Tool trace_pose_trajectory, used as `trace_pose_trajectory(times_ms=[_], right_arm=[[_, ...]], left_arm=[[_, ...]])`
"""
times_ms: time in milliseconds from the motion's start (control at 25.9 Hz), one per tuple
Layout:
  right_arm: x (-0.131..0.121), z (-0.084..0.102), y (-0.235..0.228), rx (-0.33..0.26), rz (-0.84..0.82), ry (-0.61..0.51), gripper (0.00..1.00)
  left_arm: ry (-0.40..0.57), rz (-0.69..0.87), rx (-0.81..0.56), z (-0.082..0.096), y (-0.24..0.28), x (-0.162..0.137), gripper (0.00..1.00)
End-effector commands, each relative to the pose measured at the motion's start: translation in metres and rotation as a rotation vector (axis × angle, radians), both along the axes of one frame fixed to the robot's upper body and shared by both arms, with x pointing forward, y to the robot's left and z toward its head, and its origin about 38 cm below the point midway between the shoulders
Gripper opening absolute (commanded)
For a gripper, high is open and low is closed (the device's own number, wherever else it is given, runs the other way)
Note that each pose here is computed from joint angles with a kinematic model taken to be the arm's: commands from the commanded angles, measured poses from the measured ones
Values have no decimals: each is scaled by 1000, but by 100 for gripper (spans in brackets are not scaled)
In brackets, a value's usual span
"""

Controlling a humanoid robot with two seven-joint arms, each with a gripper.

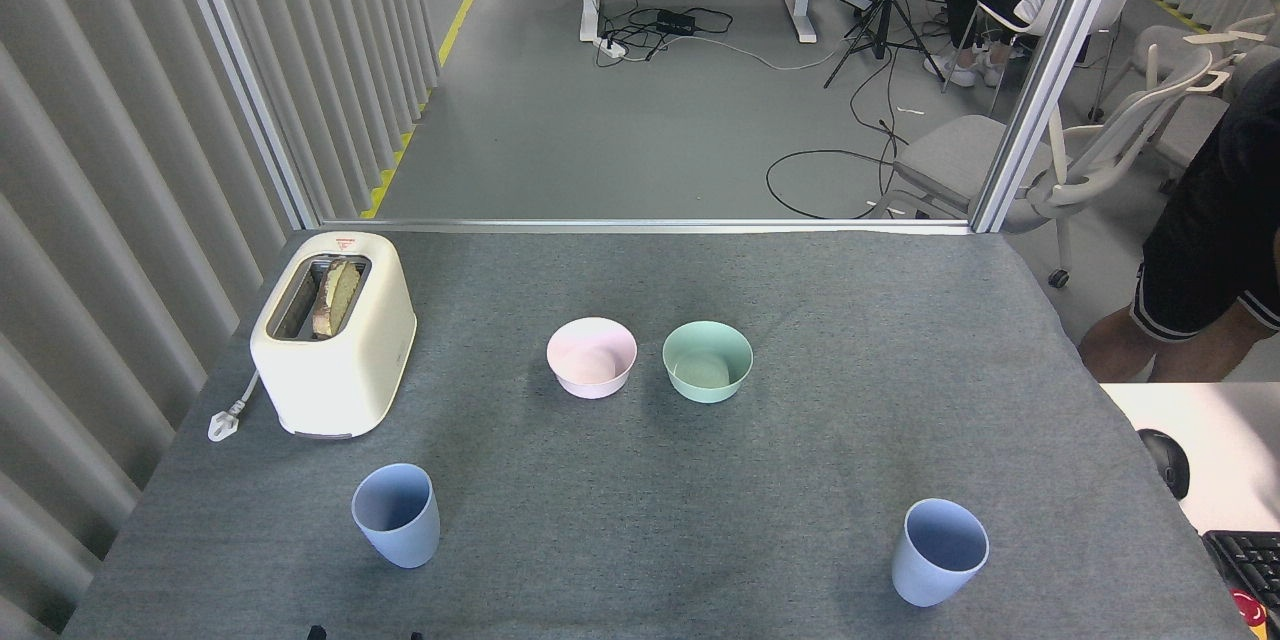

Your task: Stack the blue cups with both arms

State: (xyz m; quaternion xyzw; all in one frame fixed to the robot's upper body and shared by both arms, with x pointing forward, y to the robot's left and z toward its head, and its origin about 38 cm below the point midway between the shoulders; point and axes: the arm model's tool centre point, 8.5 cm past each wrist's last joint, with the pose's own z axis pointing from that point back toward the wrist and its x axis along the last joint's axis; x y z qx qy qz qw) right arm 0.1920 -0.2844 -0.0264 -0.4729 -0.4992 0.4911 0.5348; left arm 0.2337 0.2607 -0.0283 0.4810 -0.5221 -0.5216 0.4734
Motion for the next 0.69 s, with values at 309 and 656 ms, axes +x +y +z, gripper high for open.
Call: trace_pose_trajectory(times_ms=[309, 656], right_arm=[[1, -2, 1, 1, 3, 5, 100], [1, -3, 5, 3, 14, 7, 100]], left_arm=[[-5, 3, -3, 1, 0, 0, 100], [-16, 4, -11, -1, -3, 27, 100]])
